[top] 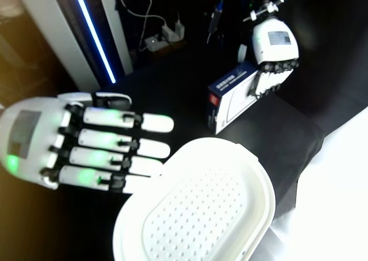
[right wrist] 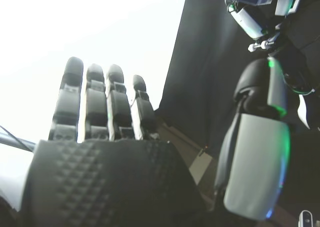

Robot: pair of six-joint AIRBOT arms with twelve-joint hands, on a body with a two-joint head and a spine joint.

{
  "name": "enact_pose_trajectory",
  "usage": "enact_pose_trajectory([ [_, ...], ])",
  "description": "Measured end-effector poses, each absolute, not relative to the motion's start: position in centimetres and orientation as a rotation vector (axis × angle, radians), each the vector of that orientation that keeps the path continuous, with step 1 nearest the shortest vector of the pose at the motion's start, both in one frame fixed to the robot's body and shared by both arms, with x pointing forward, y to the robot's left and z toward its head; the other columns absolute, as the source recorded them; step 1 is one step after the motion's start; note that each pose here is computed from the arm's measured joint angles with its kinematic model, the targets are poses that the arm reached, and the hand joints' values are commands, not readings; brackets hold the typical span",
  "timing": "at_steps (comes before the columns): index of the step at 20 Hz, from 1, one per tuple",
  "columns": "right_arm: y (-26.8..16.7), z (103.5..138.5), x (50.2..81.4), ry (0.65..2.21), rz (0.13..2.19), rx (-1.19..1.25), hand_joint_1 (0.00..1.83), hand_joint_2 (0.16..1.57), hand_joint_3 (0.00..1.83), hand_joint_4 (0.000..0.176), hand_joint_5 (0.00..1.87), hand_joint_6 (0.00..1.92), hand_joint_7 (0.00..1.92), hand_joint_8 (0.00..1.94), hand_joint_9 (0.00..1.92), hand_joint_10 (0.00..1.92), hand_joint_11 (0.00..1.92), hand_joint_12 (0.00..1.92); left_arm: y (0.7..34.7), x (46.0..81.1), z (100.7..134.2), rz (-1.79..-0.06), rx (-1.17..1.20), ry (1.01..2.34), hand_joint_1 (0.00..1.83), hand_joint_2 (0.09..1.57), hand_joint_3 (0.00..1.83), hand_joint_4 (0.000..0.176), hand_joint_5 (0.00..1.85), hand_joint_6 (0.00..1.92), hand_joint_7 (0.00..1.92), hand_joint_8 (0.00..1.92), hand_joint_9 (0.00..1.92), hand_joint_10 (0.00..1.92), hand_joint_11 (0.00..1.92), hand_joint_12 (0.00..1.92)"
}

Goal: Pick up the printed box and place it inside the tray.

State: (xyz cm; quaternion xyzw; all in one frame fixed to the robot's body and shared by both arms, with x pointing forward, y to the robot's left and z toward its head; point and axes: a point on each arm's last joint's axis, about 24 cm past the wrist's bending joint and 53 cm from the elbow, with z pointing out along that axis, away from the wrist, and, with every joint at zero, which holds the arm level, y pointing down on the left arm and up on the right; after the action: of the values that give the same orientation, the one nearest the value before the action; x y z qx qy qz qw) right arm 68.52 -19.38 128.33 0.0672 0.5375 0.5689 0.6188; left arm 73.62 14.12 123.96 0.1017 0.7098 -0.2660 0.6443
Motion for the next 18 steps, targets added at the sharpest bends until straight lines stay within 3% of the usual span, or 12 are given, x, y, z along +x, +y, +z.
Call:
enact_pose_trajectory([
  [1,-19.3,128.3,68.5,1.236,1.311,0.155,0.68,0.83,0.00,0.071,0.16,0.00,0.24,0.00,0.19,0.00,0.00,0.54,14.2,73.2,124.9,-0.615,0.227,1.584,1.40,1.05,0.00,0.000,0.87,1.01,1.12,0.66,1.29,0.72,1.29,0.55],
  [2,-19.2,128.3,68.5,1.237,1.313,0.155,0.68,0.83,0.00,0.060,0.16,0.00,0.24,0.00,0.19,0.00,0.00,0.57,14.7,72.6,126.0,-0.624,0.217,1.548,1.39,1.07,0.00,0.000,0.85,1.06,1.05,0.77,1.22,0.83,1.24,0.61],
  [4,-19.2,128.2,68.5,1.238,1.313,0.156,0.69,0.82,0.00,0.064,0.16,0.00,0.25,0.00,0.19,0.00,0.00,0.53,16.0,72.0,128.0,-0.632,0.187,1.480,1.38,1.12,0.00,0.000,0.76,1.17,0.91,0.96,1.09,1.02,1.22,0.73],
  [6,-19.2,128.2,68.5,1.238,1.313,0.157,0.69,0.80,0.00,0.063,0.15,0.00,0.24,0.00,0.20,0.01,0.01,0.54,18.0,71.6,130.6,-0.622,0.151,1.412,1.38,1.10,0.00,0.000,0.84,1.09,0.96,0.88,1.10,1.01,1.15,0.77],
  [8,-19.2,128.2,68.5,1.238,1.313,0.155,0.69,0.80,0.00,0.081,0.15,0.00,0.23,0.00,0.20,0.00,0.00,0.59,19.5,71.3,133.6,-0.621,0.119,1.331,1.38,1.10,0.00,0.000,0.86,1.06,0.95,0.88,1.10,1.03,1.17,0.85],
  [10,-19.2,128.2,68.5,1.238,1.313,0.156,0.70,0.79,0.00,0.079,0.14,0.00,0.23,0.00,0.20,0.00,0.00,0.56,20.1,70.8,136.2,-0.625,0.109,1.265,1.38,1.10,0.00,0.000,0.88,1.05,0.92,0.90,1.10,1.04,1.17,0.91],
  [11,-19.2,128.2,68.5,1.238,1.313,0.156,0.70,0.78,0.00,0.083,0.15,0.00,0.23,0.00,0.20,0.00,0.00,0.56,20.1,70.8,136.4,-0.622,0.111,1.261,1.38,1.09,0.00,0.000,0.90,0.97,0.95,0.89,1.11,1.05,1.16,0.95],
  [13,-19.0,128.1,68.6,1.238,1.319,0.158,0.69,0.80,0.00,0.067,0.13,0.00,0.23,0.00,0.19,0.01,0.00,0.49,19.5,70.9,137.4,-0.594,0.133,1.244,1.37,1.14,0.00,0.000,0.82,1.16,0.83,1.00,1.03,1.15,1.10,0.98],
  [14,-18.8,128.0,68.6,1.239,1.321,0.158,0.68,0.79,0.00,0.068,0.13,0.00,0.23,0.00,0.18,0.00,0.00,0.45,19.3,70.9,137.6,-0.590,0.135,1.239,1.37,1.14,0.00,0.000,0.83,1.13,0.83,1.01,1.02,1.16,1.08,0.99],
  [16,-18.3,127.8,68.6,1.243,1.330,0.155,0.67,0.77,0.00,0.082,0.13,0.00,0.21,0.00,0.17,0.00,0.00,0.45,17.6,71.2,137.4,-0.591,0.160,1.243,1.38,1.11,0.00,0.000,0.87,1.04,0.93,0.91,1.09,1.06,1.09,0.94],
  [18,-18.1,127.7,68.5,1.245,1.333,0.149,0.64,0.75,0.00,0.085,0.14,0.00,0.19,0.00,0.15,0.00,0.02,0.52,15.9,72.0,136.6,-0.581,0.186,1.270,1.38,1.11,0.00,0.000,0.83,1.09,0.93,0.92,1.09,1.04,1.06,0.92],
])
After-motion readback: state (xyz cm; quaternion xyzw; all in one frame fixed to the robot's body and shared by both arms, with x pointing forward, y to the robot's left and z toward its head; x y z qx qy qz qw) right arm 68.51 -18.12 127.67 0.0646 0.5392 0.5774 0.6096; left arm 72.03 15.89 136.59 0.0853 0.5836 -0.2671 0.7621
